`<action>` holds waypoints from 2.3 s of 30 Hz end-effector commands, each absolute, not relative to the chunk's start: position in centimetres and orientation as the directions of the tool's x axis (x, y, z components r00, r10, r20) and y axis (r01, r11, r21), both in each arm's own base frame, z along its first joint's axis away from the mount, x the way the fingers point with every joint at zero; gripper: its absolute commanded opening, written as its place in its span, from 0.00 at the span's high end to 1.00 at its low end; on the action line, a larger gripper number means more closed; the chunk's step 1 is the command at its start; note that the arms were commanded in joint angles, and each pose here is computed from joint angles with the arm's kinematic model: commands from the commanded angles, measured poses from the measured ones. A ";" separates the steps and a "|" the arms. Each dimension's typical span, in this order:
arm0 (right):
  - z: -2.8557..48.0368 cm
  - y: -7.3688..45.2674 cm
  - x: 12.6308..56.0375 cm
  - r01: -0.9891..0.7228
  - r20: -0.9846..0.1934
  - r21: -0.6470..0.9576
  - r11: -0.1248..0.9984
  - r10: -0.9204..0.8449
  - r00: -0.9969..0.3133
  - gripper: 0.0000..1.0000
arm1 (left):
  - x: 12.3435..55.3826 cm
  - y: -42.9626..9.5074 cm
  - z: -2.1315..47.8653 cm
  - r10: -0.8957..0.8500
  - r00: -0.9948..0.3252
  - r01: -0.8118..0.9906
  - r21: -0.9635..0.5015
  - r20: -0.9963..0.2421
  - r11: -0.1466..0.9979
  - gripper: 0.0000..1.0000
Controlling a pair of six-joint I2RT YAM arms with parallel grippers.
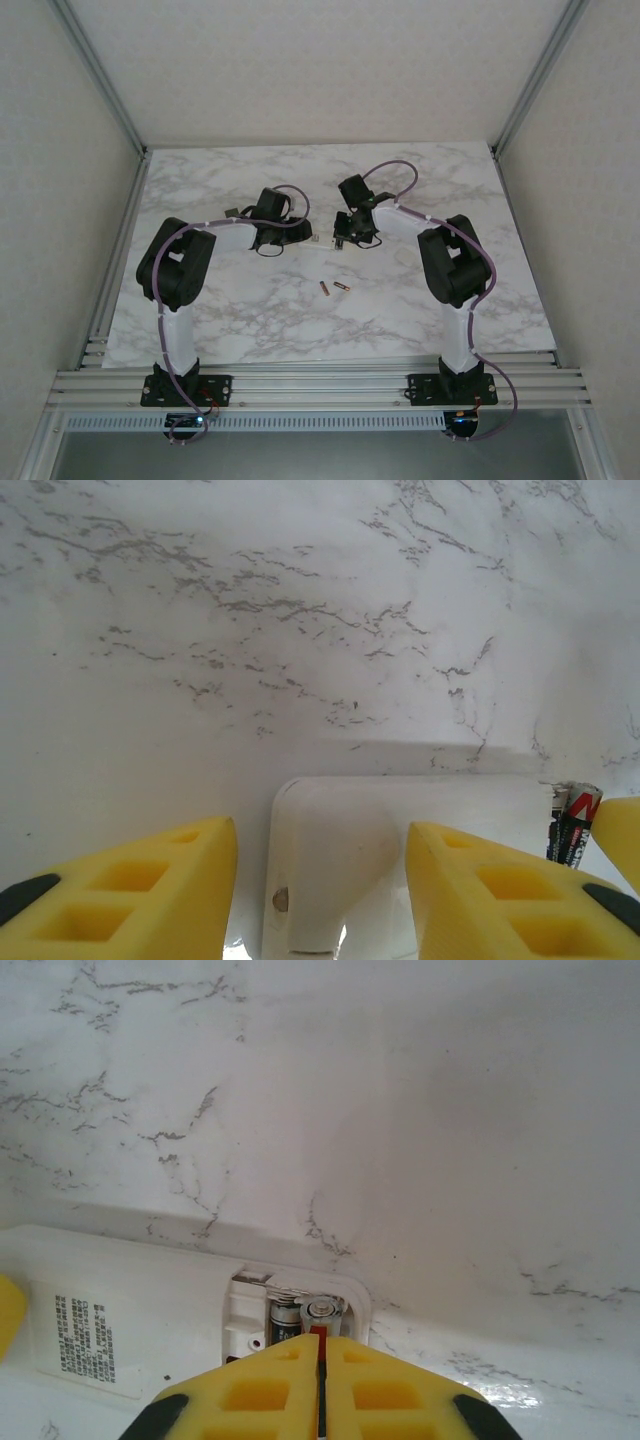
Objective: Load the batteries into the remote control
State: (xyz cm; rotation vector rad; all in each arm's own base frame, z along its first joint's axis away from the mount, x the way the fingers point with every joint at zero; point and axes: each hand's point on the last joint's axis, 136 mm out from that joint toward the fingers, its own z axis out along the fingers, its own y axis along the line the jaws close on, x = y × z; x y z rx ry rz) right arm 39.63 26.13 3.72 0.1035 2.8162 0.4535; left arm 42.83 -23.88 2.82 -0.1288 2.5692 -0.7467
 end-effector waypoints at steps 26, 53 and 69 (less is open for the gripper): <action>7.0 25.5 35.8 0.097 -0.228 0.178 0.979 0.137 -0.964 0.88 | 36.1 -24.4 -0.6 -0.242 -0.934 -0.077 -0.516 -0.261 0.853 0.57; 3.4 26.4 38.9 0.120 -0.200 0.150 0.981 0.149 -0.968 0.82 | 36.6 -24.9 0.5 -0.233 -0.933 -0.053 -0.535 -0.275 0.843 0.57; 1.9 24.5 37.8 0.113 -0.185 0.059 0.992 0.122 -0.975 0.87 | 36.5 -24.9 0.5 -0.239 -0.932 -0.057 -0.542 -0.271 0.839 0.57</action>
